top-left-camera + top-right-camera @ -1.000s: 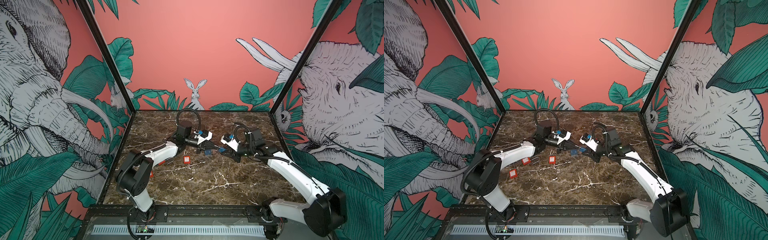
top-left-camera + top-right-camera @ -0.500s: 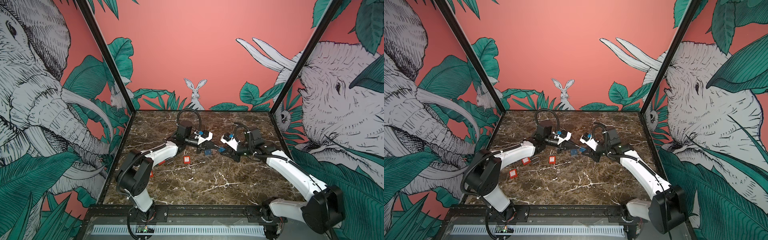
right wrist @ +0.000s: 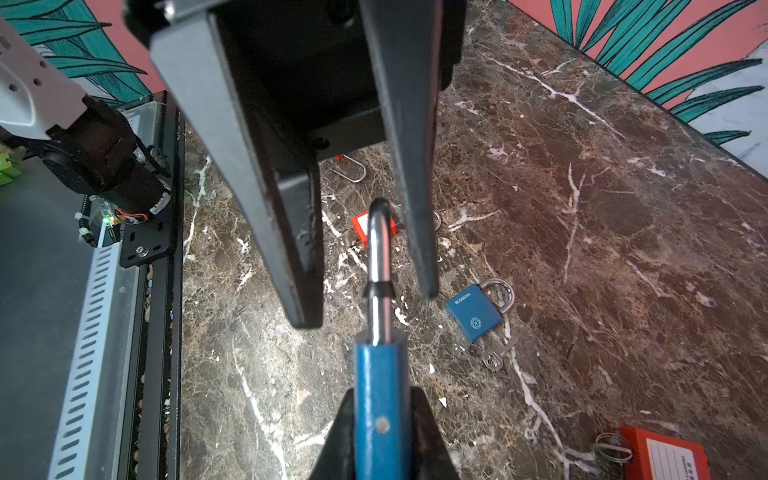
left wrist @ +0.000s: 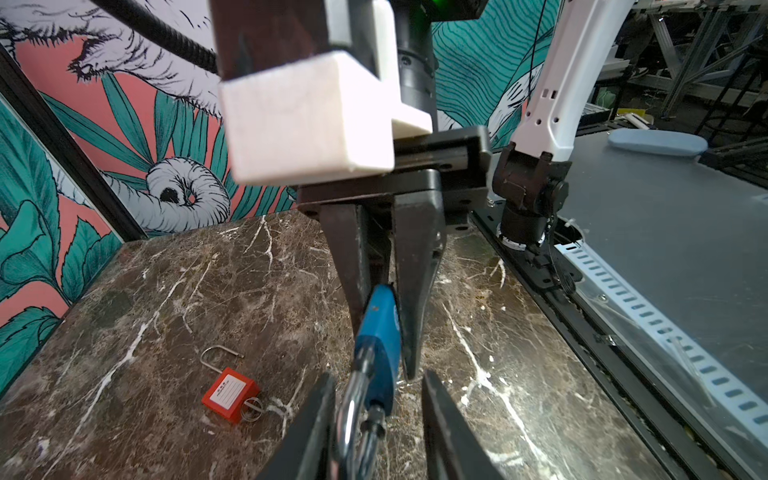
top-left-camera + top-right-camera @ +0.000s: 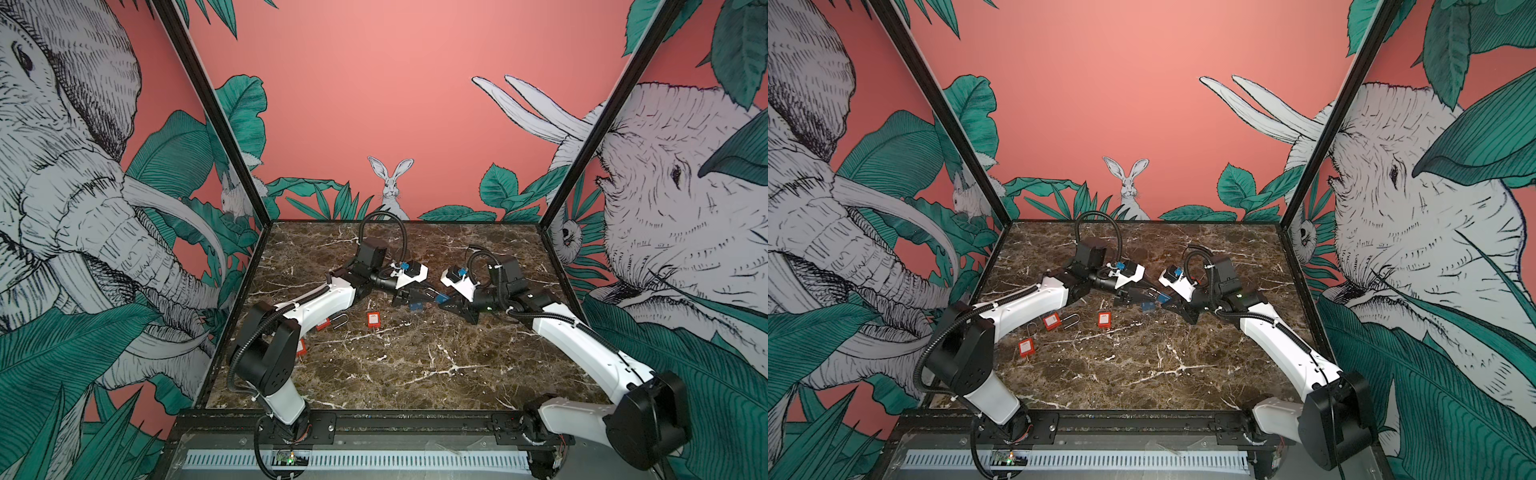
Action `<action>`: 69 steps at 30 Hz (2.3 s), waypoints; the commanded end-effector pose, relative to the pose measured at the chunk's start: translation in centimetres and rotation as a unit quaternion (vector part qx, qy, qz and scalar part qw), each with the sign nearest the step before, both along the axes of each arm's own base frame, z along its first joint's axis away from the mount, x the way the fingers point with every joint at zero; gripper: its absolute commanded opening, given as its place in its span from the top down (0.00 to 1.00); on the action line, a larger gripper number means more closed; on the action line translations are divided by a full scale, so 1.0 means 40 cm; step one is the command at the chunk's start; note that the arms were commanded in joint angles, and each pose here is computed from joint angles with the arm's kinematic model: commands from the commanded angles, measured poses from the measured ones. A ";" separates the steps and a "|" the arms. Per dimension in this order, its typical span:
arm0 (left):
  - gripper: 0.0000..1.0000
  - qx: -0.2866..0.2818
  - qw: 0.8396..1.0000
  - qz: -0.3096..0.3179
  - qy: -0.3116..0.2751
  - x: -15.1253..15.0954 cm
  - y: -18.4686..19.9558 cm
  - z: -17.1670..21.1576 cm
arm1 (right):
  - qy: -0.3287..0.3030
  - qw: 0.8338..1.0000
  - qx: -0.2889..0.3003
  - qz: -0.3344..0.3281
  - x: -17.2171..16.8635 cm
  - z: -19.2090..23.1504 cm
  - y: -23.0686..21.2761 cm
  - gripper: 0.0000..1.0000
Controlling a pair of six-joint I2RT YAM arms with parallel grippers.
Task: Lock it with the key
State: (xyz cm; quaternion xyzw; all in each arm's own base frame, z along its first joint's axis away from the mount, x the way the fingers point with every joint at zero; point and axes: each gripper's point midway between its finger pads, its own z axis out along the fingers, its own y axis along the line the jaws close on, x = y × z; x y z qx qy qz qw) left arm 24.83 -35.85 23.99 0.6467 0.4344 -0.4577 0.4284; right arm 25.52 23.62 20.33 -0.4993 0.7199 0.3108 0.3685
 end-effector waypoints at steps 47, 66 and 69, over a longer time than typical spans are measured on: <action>0.84 0.049 0.999 -0.011 0.004 0.002 0.023 0.023 | -0.025 0.999 0.017 0.024 0.011 0.048 0.019 1.00; 1.00 0.041 0.997 -0.042 0.041 -0.029 -0.003 0.007 | -0.116 0.992 0.033 0.037 0.051 0.084 0.061 1.00; 1.00 0.042 0.998 -0.046 0.031 -0.041 -0.014 -0.002 | -0.097 0.993 0.049 0.047 0.045 0.090 0.075 1.00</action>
